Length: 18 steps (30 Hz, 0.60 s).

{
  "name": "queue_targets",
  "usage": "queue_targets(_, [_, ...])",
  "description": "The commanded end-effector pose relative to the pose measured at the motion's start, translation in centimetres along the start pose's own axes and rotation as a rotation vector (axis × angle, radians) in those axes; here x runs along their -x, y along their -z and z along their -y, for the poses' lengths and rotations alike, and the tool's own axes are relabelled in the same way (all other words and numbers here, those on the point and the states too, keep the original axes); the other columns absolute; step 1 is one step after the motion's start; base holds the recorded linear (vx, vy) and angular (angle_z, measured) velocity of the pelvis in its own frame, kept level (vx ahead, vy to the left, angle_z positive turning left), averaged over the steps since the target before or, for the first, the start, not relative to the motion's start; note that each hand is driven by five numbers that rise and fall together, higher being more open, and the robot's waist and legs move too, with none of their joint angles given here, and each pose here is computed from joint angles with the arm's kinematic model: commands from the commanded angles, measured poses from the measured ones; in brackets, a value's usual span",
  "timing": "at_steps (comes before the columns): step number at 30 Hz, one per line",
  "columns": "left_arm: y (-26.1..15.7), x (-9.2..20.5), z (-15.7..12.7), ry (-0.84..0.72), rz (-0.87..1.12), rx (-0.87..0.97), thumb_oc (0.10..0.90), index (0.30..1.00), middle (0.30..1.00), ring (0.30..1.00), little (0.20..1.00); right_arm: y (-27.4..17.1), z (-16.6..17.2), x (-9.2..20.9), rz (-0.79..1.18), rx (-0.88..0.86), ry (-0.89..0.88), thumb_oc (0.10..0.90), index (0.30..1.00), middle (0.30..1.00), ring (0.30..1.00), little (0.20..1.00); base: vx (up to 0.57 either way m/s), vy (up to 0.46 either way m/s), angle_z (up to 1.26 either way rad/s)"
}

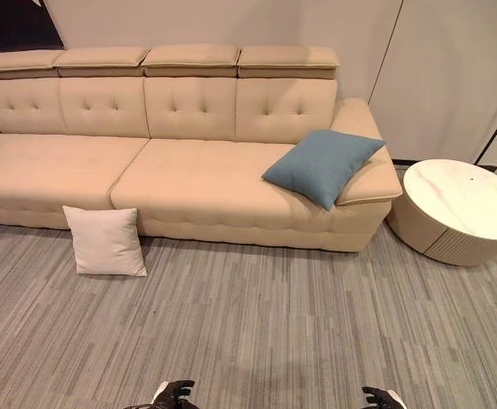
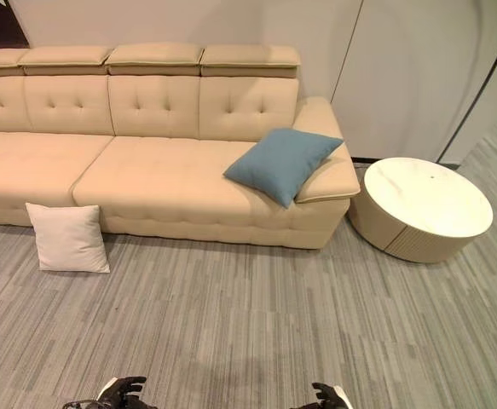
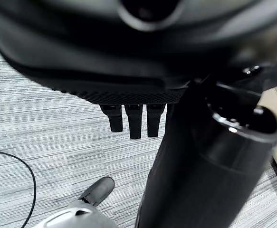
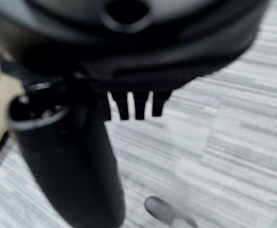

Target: Pick up all the scattered cushions and arrange them neatly on the sofa.

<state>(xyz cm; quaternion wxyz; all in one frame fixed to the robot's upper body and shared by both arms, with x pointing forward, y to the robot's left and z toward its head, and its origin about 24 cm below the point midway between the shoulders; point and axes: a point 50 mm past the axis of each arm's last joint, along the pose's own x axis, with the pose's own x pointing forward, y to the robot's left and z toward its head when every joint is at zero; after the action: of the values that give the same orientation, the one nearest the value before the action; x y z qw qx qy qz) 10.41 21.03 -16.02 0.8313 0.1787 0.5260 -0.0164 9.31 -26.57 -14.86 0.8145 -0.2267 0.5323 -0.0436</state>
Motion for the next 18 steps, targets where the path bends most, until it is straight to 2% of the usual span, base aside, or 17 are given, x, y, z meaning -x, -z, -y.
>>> queue_targets(1, [-1.8,-0.5,-2.0,-0.061,0.045,-0.017,0.800,0.900,0.900,0.900,0.900,-2.1,0.2,-0.5,0.048,-0.006,0.032,0.800,0.900,0.900,0.900,0.900,-0.04,-0.060,0.02])
queue_targets(18, [-1.8,-0.5,-1.2,-0.054,0.035,-0.009,0.800,0.900,0.900,0.900,0.900,-0.2,0.6,-0.2,-0.018,-0.045,0.057,0.800,0.900,0.900,0.900,0.900,0.00,-0.089,0.02])
